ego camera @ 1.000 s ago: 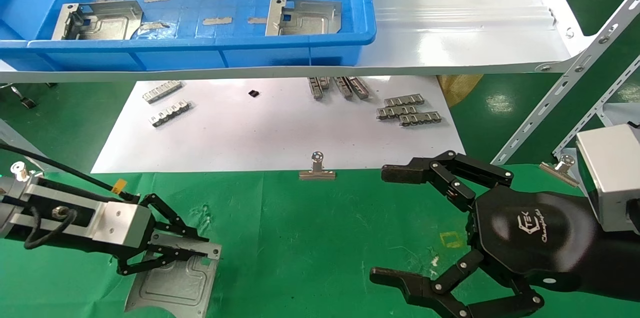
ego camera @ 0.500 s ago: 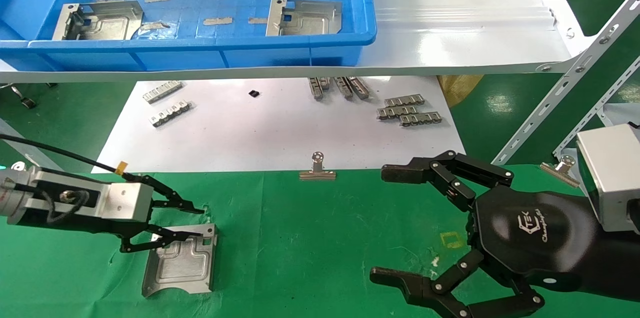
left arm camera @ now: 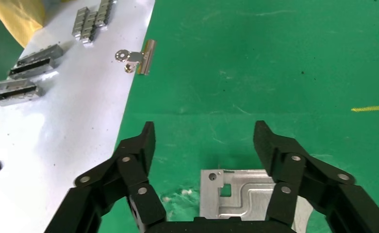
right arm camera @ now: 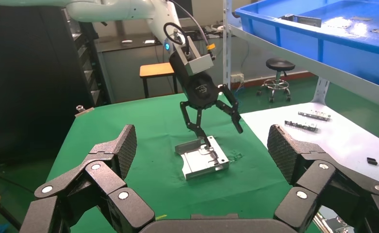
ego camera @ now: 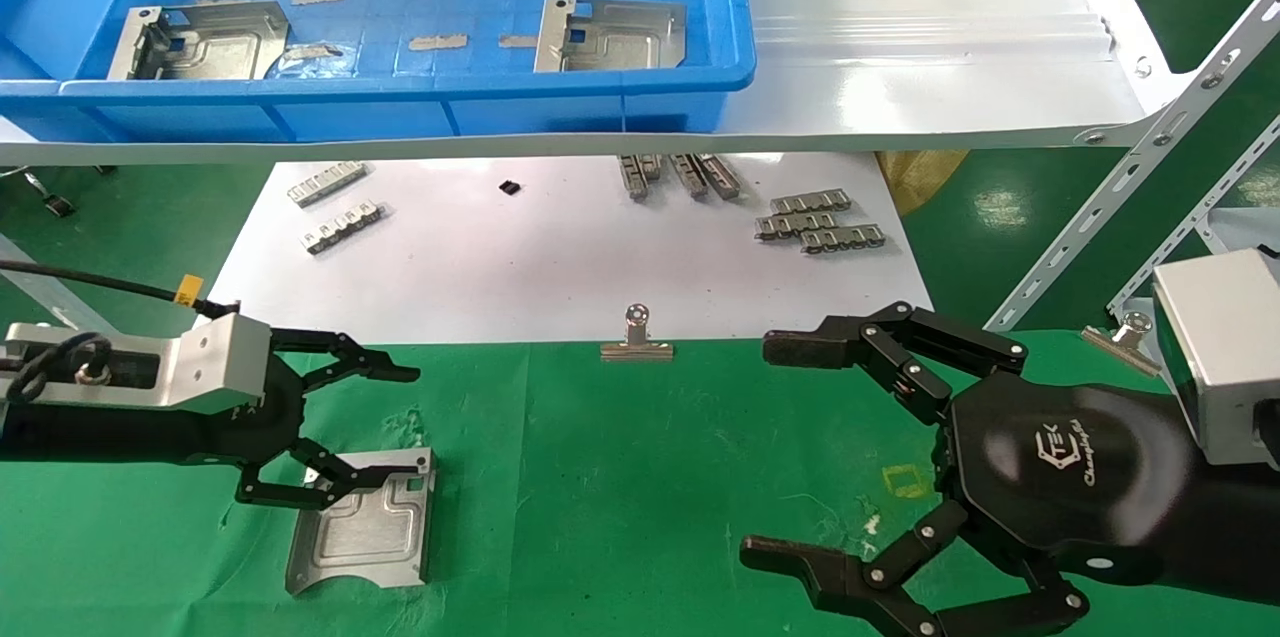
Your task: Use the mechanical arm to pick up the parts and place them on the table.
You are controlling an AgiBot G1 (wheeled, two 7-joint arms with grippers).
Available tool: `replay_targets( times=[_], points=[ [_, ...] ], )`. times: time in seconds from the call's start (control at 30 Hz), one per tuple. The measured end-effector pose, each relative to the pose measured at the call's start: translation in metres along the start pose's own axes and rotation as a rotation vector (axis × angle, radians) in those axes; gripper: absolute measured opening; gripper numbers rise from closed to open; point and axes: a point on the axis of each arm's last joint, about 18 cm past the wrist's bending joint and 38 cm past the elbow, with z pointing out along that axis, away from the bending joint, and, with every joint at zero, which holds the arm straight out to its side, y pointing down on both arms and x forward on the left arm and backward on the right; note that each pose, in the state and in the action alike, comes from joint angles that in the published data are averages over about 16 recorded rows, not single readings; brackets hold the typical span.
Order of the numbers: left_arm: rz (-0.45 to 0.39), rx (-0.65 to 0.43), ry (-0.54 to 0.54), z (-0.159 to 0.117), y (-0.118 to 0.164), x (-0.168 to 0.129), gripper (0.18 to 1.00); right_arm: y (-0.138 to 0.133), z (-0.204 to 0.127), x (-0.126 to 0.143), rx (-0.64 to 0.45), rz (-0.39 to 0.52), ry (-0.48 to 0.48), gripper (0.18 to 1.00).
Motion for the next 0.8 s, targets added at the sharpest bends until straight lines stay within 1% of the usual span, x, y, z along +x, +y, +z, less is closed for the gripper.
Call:
replay_targets(
  times=[0.27, 0.47, 0.67, 0.8],
  points=[
    [-0.021, 0.038, -0.005, 0.003, -0.003, 0.004, 0.812, 0.000, 0.000, 0.000, 0.000, 0.000, 0.000, 1.001],
    [-0.045, 0.088, -0.007, 0.008, -0.009, 0.009, 0.906, 0.000, 0.000, 0.000, 0.000, 0.000, 0.000, 1.001],
    [-0.078, 0.156, -0.009, 0.013, -0.019, 0.016, 0.966, 0.000, 0.000, 0.000, 0.000, 0.000, 0.000, 1.001],
    [-0.100, 0.201, -0.010, 0.015, -0.026, 0.021, 0.984, 0.000, 0.000, 0.000, 0.000, 0.000, 0.000, 1.001]
  ],
)
